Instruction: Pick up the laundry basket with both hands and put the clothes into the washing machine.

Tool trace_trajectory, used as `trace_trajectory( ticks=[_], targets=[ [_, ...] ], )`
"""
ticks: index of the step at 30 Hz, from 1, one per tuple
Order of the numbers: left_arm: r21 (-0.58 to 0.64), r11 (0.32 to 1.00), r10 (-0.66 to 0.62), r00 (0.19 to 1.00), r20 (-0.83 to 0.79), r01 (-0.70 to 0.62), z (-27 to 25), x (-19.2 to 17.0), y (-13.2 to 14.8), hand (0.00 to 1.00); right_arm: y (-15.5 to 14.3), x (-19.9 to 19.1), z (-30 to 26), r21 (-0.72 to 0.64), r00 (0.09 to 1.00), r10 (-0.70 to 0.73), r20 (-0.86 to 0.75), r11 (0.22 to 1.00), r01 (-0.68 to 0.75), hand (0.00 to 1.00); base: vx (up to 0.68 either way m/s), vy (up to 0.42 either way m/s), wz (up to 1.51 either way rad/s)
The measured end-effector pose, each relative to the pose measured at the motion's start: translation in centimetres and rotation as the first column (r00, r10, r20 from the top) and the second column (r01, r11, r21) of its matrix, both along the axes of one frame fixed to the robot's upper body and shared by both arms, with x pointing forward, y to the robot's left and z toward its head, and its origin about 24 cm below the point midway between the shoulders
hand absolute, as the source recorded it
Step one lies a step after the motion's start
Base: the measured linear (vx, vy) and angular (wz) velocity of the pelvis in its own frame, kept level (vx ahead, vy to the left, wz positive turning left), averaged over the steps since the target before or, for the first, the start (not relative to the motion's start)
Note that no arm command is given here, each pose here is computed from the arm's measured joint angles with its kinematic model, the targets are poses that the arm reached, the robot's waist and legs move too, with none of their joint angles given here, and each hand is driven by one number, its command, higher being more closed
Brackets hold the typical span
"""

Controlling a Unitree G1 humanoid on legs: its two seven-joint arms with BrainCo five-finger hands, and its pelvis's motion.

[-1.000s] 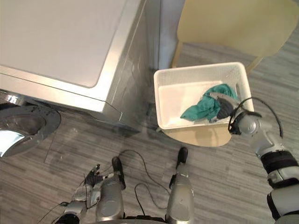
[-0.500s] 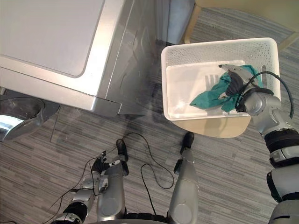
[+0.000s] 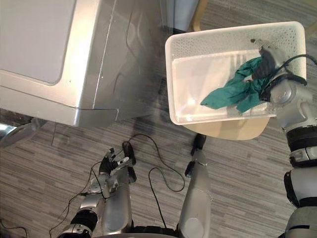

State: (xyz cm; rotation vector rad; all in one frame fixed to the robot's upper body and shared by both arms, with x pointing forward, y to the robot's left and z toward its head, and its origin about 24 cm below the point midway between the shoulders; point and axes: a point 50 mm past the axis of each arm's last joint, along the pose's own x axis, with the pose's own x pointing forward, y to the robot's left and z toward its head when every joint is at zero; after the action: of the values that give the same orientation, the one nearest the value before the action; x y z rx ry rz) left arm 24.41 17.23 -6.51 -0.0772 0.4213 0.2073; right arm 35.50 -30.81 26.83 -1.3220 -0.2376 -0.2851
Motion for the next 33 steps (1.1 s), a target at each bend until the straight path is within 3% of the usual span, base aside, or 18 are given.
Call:
trace_trajectory(
  ticks=[15, 22, 33],
  targets=[
    [-0.031, 0.995, 0.091, 0.996, 0.004, -0.091, 0.0, -0.3, 1.5, 0.0, -1.4, -1.6, 3.0, 0.055, 0.992, -0.018, 0.125, 0.998, 0.011, 0.0, 0.03, -0.019, -0.01],
    [-0.045, 0.99, 0.136, 0.99, 0.022, -0.135, 0.4, -0.2, 2.4, 0.0, -3.2, -2.7, 0.5, 0.118, 0.995, -0.062, 0.084, 0.992, 0.052, 0.0, 0.02, -0.014, 0.02],
    [-0.033, 0.987, 0.157, 0.985, 0.073, -0.155, 1.5, 0.3, 2.9, 0.0, -3.1, -2.7, -2.9, 0.236, 0.996, -0.068, 0.054, 0.97, 0.054, 0.0, 0.01, -0.029, 0.05]
  ],
)
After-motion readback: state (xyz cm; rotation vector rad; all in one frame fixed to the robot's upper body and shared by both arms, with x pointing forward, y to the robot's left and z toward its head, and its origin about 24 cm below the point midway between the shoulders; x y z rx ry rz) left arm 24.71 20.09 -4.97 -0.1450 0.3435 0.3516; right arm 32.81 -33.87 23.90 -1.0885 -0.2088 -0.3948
